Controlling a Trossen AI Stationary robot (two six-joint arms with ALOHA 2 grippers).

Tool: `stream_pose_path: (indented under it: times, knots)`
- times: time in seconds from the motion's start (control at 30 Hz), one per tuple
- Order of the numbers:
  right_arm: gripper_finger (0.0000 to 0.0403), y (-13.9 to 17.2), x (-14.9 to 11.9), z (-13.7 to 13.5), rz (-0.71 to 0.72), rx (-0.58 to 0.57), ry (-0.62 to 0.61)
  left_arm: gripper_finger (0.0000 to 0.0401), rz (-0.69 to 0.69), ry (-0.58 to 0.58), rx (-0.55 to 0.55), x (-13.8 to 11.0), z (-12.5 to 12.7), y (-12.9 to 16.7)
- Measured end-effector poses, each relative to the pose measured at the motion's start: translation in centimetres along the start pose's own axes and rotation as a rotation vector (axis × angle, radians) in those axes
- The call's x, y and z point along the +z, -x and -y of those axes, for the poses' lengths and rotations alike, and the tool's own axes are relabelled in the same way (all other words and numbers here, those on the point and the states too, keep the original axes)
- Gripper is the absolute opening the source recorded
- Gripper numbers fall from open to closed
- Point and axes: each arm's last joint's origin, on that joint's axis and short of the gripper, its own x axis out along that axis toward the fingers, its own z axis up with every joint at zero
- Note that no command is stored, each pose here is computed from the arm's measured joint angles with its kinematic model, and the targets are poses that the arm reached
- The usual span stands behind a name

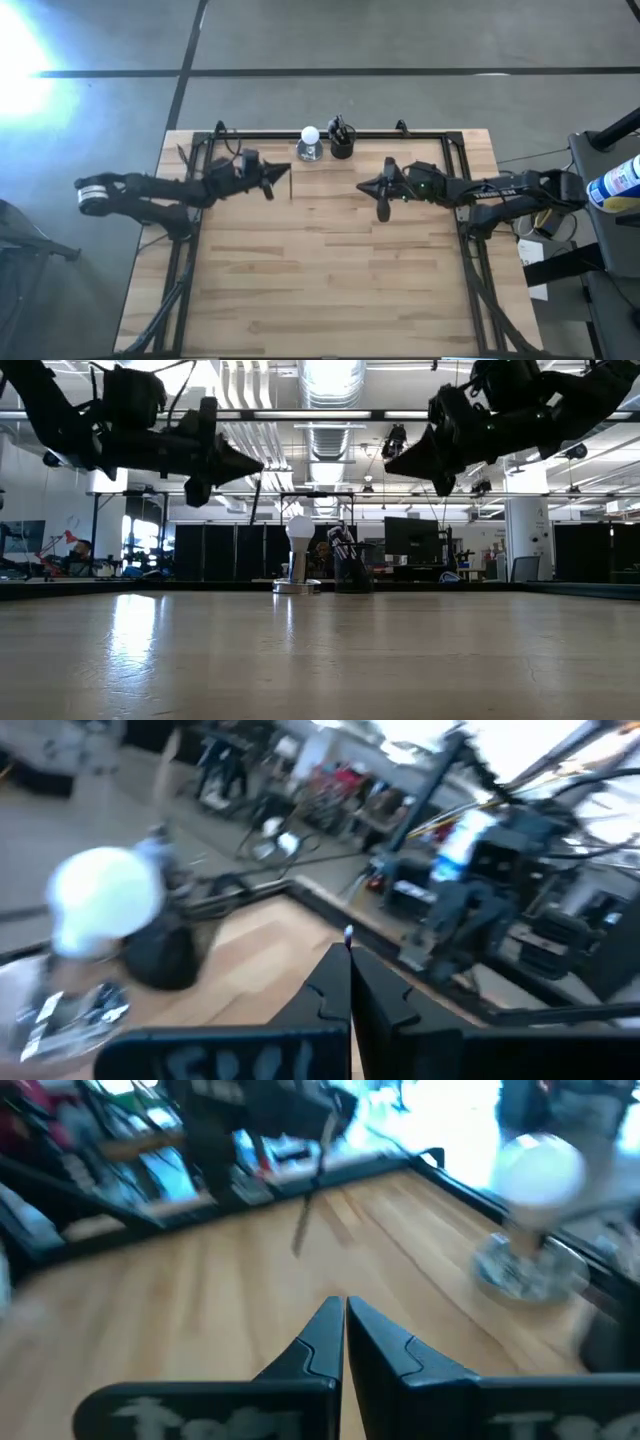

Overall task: Pick & Place Makeup Supplies
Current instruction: Put the makeup brush into the black makeup holder

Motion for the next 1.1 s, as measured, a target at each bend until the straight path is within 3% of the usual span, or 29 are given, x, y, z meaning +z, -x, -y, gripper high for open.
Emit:
stream_pose_path:
  times: [0.13, 0.3, 0.53, 0.7, 0.9, 1.1]
  knots:
    - [0.0024, -1.3, 0.0, -1.3, 0.074, 0.071, -0.052, 0.0000, 0.033, -0.045, -0.088, 0.0, 2.3, -0.6]
    - [0.0068, -3.8, -0.2, -2.4, 0.107, 0.130, -0.080, 0.0000, 0.050, -0.117, -0.162, 0.4, 4.5, -1.8]
    - [0.0143, -7.3, 0.5, -3.1, 0.123, 0.148, -0.089, 0.0000, 0.072, -0.146, -0.235, 0.4, 6.7, -3.4]
    - [0.0174, -8.5, 1.7, -3.5, 0.163, 0.161, -0.062, 0.0000, 0.076, -0.161, -0.271, 0.0, 7.6, -4.5]
    - [0.0174, -8.8, 2.6, -3.7, 0.189, 0.163, -0.037, 0.0000, 0.067, -0.171, -0.286, -0.3, 7.9, -5.5]
    - [0.0119, -9.0, 2.7, -3.8, 0.194, 0.162, -0.021, 0.0000, 0.064, -0.185, -0.308, -0.4, 8.2, -6.3]
